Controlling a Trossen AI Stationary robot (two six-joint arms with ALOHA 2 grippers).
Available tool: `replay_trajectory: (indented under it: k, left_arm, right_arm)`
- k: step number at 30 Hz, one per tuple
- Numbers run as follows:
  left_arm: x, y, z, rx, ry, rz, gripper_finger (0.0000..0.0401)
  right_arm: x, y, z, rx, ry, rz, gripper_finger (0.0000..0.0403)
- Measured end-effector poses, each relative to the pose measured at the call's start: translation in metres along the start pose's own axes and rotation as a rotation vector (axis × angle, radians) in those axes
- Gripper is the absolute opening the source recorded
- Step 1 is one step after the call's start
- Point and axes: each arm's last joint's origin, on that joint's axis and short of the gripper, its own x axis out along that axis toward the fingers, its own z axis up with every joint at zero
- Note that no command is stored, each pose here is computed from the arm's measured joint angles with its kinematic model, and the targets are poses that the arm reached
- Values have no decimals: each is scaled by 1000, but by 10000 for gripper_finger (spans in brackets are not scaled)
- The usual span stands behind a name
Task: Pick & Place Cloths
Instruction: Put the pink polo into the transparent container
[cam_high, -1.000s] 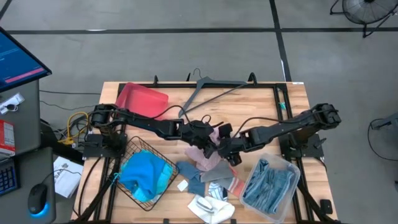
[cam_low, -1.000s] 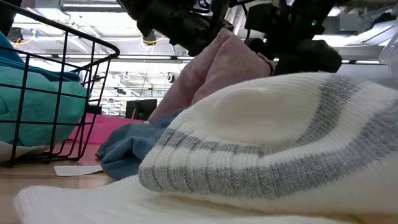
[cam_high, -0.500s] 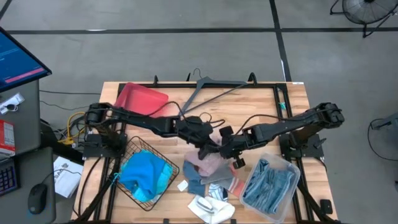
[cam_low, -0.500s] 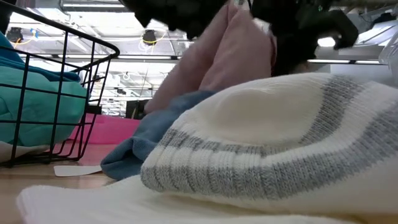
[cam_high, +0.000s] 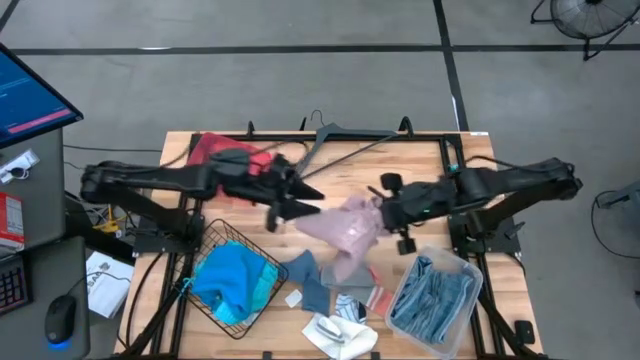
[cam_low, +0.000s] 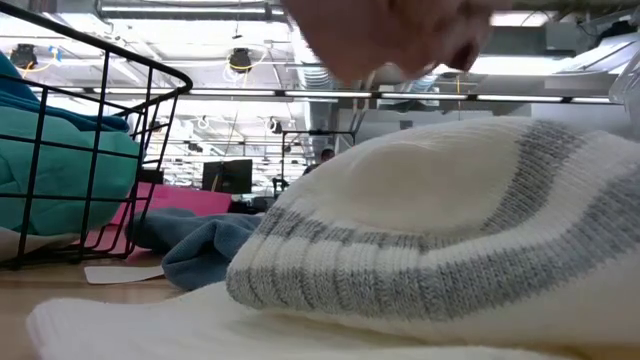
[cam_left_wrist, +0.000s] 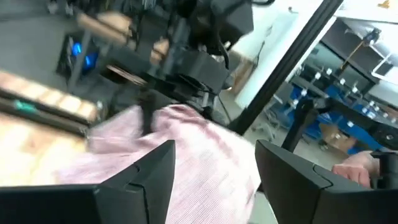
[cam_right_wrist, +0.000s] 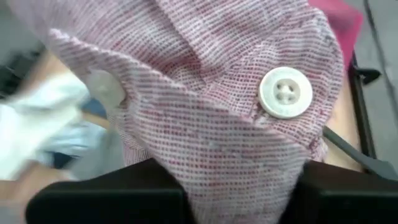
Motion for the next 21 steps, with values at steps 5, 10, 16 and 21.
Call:
replay_trajectory:
  k: [5, 10, 16, 21]
  left_arm:
    - [-34, -11, 4, 32, -77, 21, 185]
    - [-55, -13, -5, 18, -104, 24, 171]
    - [-64, -8, -23, -29, -67, 37, 157]
    - [-63, -4, -30, -44, -60, 53, 149]
  right_arm:
    - [-38, 22, 1, 52, 65, 91, 47]
    - [-62, 50, -13, 133, 233, 165, 47]
    - [-82, 86, -37, 207, 432, 181, 47]
    - [-95, 118, -47, 196, 507, 290, 47]
